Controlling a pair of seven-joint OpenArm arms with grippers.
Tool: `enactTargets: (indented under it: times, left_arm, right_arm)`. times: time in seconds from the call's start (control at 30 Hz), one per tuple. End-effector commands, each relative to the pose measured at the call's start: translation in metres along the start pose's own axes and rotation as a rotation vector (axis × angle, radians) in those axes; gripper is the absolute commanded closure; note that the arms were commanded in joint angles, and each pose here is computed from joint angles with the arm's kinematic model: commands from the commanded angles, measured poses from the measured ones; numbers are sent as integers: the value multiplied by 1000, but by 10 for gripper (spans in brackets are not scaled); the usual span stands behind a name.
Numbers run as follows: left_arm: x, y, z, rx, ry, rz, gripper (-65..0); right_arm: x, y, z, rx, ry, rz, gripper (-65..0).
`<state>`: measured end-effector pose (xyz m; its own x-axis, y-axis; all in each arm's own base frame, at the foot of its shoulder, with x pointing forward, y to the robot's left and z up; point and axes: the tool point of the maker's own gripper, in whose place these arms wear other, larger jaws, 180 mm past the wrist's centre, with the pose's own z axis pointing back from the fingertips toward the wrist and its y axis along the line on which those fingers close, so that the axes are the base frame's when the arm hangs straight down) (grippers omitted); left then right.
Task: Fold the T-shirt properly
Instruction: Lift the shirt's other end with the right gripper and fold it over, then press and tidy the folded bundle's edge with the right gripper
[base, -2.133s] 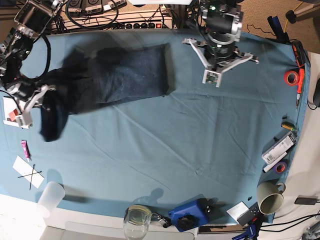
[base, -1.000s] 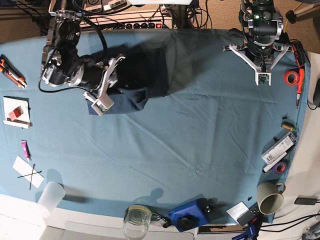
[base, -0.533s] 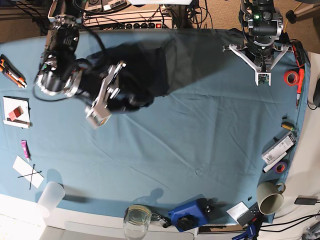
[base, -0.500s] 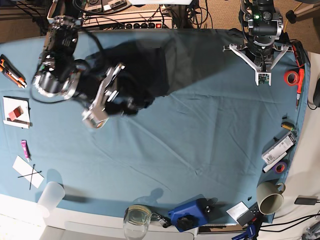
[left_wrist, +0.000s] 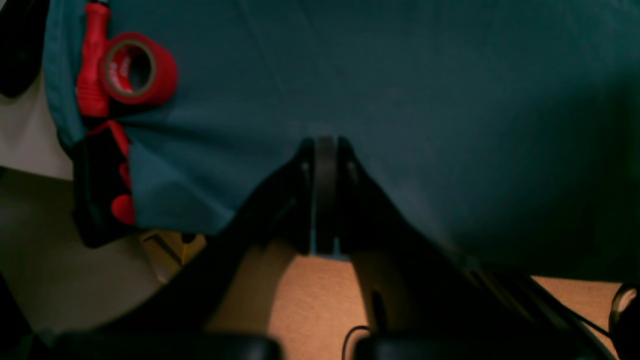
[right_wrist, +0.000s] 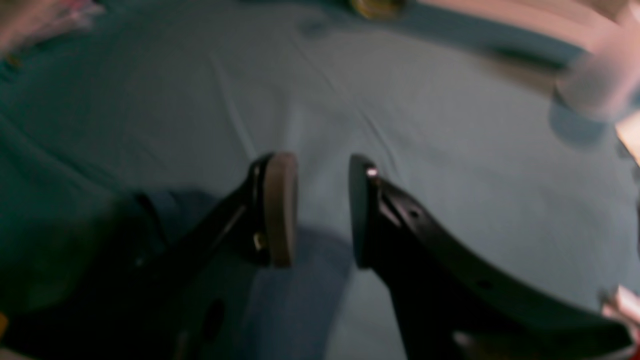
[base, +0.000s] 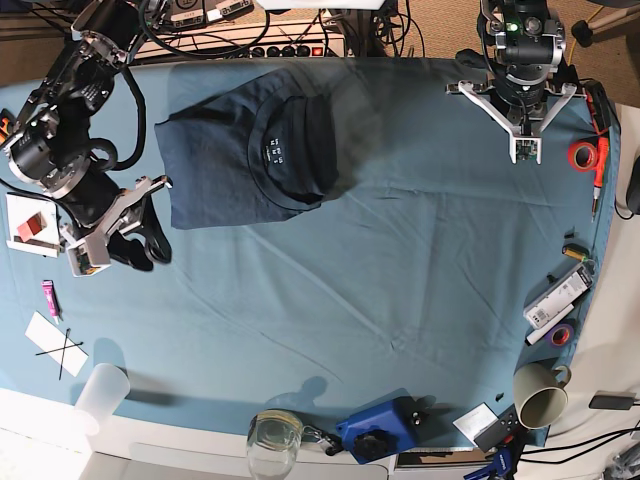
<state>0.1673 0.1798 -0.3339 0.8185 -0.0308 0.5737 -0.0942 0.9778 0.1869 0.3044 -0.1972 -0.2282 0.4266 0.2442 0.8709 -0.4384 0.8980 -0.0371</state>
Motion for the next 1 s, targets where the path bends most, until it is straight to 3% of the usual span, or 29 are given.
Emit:
enactTargets:
  times: [0.0,0.13,0.2,0.3,0.63,0.77,0.97]
  left_arm:
    - [6,2,3,7,-29,1,0]
    - [6,-3,3,-25,-28,16,0]
    - [6,-5,4,-36,-28,21,0]
    - [6,-6,4,-36,-29,22,0]
    - [8,-8,4,-52,-40,-12,0]
    - [8,-9,4,-55,-39,-19,0]
    - [8,-9,4,-55,-40,-19,0]
  right_arm:
    - [6,-3,4,-4,-21,12,-182]
    - [-36,-5,3,22,93,-60,-87]
    - [-54,3,4,81,138,-112,-60]
    - [-76,18,6,182,186,-194,-54]
    - [-185,16,-5,231,394,-557,-53]
    - [-165,15,-5,267,318,-562,-53]
    - [-102,11,2,326,148,-458,-53]
